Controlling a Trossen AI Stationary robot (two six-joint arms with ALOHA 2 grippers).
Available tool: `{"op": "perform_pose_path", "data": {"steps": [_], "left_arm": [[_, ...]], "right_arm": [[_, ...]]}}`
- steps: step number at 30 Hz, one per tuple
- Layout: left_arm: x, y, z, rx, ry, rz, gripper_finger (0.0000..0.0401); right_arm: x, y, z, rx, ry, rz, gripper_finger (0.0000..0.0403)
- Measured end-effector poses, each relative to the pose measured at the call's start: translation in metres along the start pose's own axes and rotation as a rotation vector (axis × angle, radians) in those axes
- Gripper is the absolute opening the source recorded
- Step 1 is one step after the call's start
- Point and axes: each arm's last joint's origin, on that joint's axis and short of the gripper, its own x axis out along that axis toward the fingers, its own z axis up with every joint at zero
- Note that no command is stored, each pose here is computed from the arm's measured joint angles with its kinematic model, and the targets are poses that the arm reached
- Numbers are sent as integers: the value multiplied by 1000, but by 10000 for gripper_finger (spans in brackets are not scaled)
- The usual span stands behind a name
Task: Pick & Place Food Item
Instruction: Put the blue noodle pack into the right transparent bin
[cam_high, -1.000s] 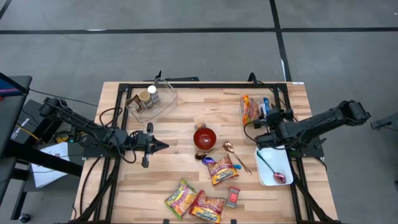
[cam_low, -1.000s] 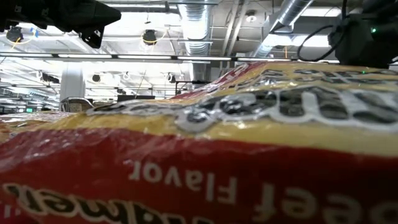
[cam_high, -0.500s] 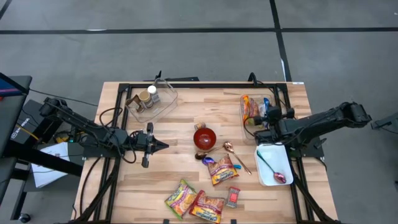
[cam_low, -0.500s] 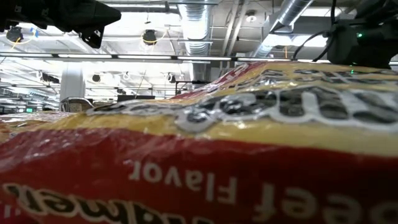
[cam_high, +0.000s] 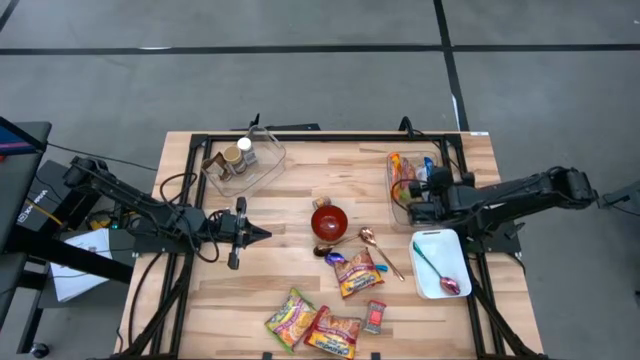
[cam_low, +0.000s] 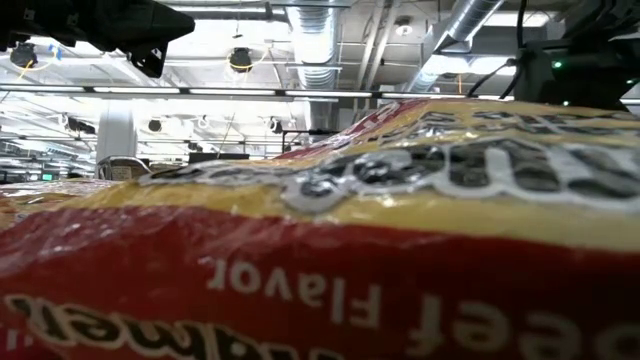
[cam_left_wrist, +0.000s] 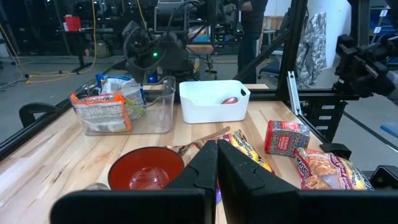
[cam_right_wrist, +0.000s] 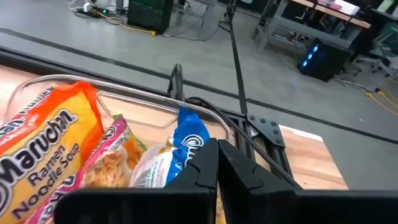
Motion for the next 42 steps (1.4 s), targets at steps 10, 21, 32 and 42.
{"op": "perform_pose_path", "data": {"steps": [10, 21, 32, 42], "left_arm": [[0, 0, 0, 0, 0, 0, 3], [0, 0, 0, 0, 0, 0, 3], [0, 0, 0, 0, 1, 0, 3], [0, 0, 0, 0, 1, 0, 3]], "right_arm": [[20, 13, 3, -34, 67, -4, 0], [37, 19, 6, -45, 152, 36, 0], [43, 21, 10, -68, 176, 68, 0], [43, 21, 8, -95, 173, 65, 0]]}}
